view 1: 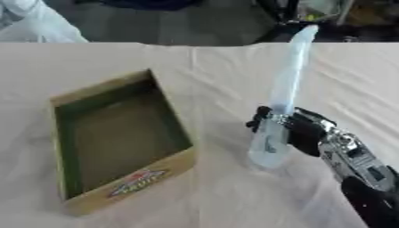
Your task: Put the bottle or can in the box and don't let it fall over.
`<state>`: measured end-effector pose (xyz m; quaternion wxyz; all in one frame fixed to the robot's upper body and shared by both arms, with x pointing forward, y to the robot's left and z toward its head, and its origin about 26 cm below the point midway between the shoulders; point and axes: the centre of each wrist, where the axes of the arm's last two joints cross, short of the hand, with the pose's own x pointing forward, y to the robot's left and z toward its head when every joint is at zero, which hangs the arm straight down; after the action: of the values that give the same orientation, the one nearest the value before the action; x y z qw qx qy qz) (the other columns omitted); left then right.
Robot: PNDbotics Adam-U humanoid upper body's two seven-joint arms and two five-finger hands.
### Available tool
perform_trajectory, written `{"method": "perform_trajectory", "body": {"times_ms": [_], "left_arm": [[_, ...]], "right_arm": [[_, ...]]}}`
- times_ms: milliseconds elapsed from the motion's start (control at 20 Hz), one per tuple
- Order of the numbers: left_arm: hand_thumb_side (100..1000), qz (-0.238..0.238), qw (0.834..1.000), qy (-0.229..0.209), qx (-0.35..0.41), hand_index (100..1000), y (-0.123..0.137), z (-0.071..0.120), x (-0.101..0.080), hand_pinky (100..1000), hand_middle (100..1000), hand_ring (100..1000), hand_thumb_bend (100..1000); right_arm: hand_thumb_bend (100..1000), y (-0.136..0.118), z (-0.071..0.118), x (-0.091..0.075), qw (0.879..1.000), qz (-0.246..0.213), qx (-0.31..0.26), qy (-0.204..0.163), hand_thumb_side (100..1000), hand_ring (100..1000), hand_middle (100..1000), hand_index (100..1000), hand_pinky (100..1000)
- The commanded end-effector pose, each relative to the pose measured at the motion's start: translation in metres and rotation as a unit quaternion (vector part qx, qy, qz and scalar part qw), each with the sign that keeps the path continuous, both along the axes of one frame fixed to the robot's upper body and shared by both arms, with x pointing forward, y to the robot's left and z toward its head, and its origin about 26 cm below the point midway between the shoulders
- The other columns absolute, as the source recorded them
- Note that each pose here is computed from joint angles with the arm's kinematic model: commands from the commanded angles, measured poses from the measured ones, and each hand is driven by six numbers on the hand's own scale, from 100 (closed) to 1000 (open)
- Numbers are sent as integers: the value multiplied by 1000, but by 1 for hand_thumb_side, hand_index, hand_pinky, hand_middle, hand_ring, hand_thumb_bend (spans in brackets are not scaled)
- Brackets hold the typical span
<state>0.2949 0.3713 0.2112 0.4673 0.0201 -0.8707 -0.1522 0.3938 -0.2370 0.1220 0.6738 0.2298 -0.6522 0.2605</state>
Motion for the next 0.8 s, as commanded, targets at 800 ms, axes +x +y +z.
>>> {"method": "perform_trajectory", "body": {"times_ms": [800], "left_arm": [[418, 16, 1000, -18, 3, 670, 1, 13, -4, 1000, 932, 1000, 375]], "right_arm": [[100, -3, 164, -53, 956, 14, 169, -241, 470, 647, 100, 488, 853]]}}
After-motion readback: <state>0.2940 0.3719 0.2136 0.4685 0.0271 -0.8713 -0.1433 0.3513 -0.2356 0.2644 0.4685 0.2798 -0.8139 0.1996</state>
